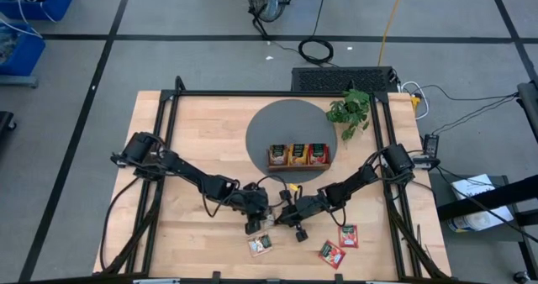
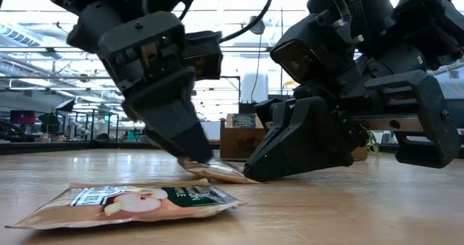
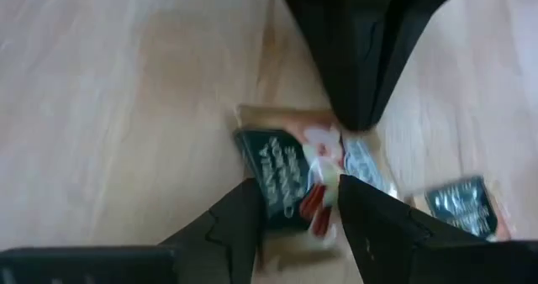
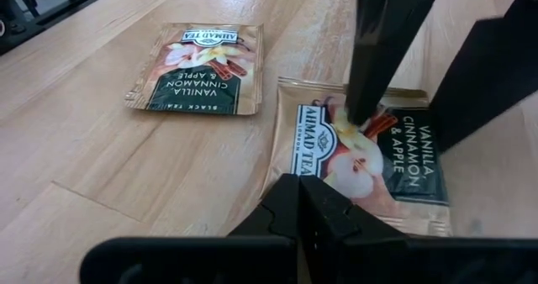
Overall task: Pick & Place Tea
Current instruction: Put the brown tea bag into the left section of the wooden organizer
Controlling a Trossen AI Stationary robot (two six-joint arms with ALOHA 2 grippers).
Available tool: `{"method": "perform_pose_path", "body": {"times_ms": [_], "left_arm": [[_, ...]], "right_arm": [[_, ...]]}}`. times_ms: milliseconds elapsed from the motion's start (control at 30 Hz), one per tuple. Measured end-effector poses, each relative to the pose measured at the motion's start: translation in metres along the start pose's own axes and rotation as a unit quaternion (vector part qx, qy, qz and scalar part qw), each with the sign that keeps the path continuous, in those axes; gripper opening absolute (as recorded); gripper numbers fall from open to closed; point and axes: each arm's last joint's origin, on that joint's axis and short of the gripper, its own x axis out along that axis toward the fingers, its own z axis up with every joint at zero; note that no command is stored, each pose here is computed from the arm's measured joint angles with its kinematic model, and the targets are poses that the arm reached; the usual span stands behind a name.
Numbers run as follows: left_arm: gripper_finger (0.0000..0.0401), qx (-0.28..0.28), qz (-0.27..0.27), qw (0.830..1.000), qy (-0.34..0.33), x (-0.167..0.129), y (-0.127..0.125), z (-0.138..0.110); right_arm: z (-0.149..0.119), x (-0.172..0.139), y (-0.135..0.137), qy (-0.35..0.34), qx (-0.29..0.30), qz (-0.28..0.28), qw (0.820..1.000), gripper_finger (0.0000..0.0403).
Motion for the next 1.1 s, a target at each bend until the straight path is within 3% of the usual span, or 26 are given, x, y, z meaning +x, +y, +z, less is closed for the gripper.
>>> {"method": "perform_pose_path", "body": {"times_ms": [300,600,833,1100], "left_arm": [[0.0145,0.034,-0.004,0.999,0.005,-0.004,0.001,0.004],[0.0011,0.078,-0.01,0.997,-0.007,-0.005,0.0,0.007],[0.0011,0.121,0.001,0.992,-0.043,-0.025,-0.012,0.015],[0.0005,0.16,0.058,0.982,-0.087,-0.064,-0.031,0.019]], "right_arm": [[-0.001,0.0,0.0,0.002,0.0,-0.002,1.0,0.0],[-0.002,0.0,-0.001,0.007,-0.004,-0.022,1.0,0.0],[0.002,-0.002,0.0,-0.003,-0.013,0.001,1.0,0.0019],[0.022,-0.02,0.009,-0.033,-0.009,0.012,0.999,0.0054]]}}
